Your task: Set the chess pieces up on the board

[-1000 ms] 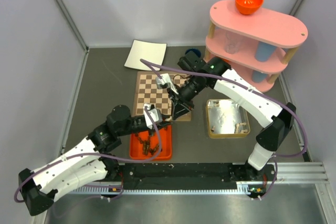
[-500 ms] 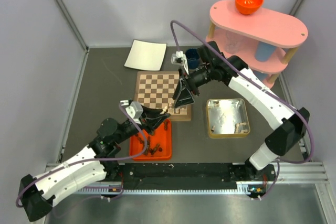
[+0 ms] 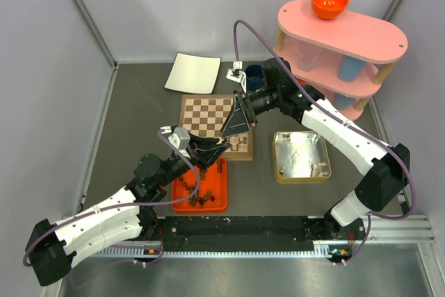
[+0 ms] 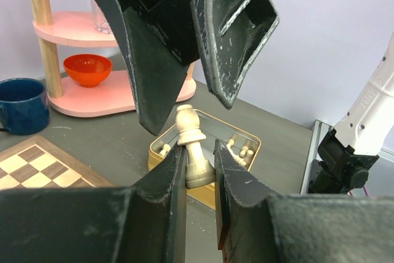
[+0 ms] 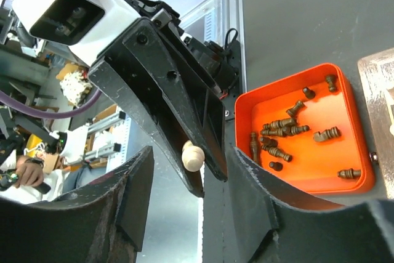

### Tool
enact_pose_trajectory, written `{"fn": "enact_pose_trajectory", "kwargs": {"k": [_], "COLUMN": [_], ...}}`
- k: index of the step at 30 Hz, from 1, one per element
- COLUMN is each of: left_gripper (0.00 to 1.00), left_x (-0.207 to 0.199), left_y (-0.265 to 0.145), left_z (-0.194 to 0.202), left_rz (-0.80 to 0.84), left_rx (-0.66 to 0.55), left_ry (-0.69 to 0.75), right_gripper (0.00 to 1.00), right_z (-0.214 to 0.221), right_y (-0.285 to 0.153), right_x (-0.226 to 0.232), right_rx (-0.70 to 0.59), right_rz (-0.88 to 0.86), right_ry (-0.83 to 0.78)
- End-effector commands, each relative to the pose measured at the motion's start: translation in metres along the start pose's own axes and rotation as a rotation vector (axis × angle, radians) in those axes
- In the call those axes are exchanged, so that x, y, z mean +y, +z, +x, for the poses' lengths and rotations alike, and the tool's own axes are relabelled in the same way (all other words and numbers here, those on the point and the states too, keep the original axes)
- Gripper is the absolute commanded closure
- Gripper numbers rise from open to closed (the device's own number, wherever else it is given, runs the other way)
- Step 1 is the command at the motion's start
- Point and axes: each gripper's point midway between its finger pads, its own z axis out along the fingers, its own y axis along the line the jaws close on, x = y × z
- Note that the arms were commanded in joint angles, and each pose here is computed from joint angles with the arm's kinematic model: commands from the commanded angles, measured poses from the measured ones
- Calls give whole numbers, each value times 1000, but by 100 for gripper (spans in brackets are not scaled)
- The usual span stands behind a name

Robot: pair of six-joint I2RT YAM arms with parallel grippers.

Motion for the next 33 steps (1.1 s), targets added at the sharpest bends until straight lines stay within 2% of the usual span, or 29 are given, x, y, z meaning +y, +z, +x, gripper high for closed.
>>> {"fn": "enact_pose_trajectory", "kwargs": {"k": [1,5,12,17,18,19,20,21,22,23,25,27,28,30,31,33], "left_gripper": [100,100,100,100,95,83,57,41,28,5,1,1,1,1,1,1], "left_x": [-8,-8,-3,-2,-2,-2,-2,-9,-11,-13,-13,-4,7,22,33,47], "left_y": [7,7,5,5,4,4,3,-1,-5,-9,-24,-36,-48,-60,-68,-75], "left_z": [-31,-32,-31,-28,-27,-28,-28,-30,-23,-20,-21,-46,-35,-59,-58,-75], "left_rz": [23,17,-8,-11,-14,-15,-14,16,22,36,27,-51,-110,-216,-270,-358], "left_rx": [-101,-103,-98,-83,-74,-71,-64,-53,15,60,165,156,238,227,266,255], "left_ry": [-3,-2,1,6,11,18,33,38,38,87,154,209,222,273,288,309], "right_gripper": [56,63,89,98,99,99,99,99,99,99,100,100,100,100,100,100], "right_z": [-7,-5,-2,-2,-1,-5,-6,-7,-12,-13,-25,-31,-34,-39,-35,-39], "right_y": [-3,-1,2,4,4,4,4,5,4,3,1,0,0,4,10,15], "right_x": [18,19,23,25,24,22,18,11,2,-5,-31,-60,-68,-89,-104,-120], "right_rx": [-30,-22,-7,-2,0,-5,-5,0,3,12,8,16,19,35,59,81], "right_rz": [-44,-57,-83,-93,-91,-76,-60,-37,24,63,192,313,343,428,453,522], "right_ry": [-33,-30,-31,-49,-54,-66,-75,-74,-120,-141,-222,-301,-318,-365,-365,-411]}}
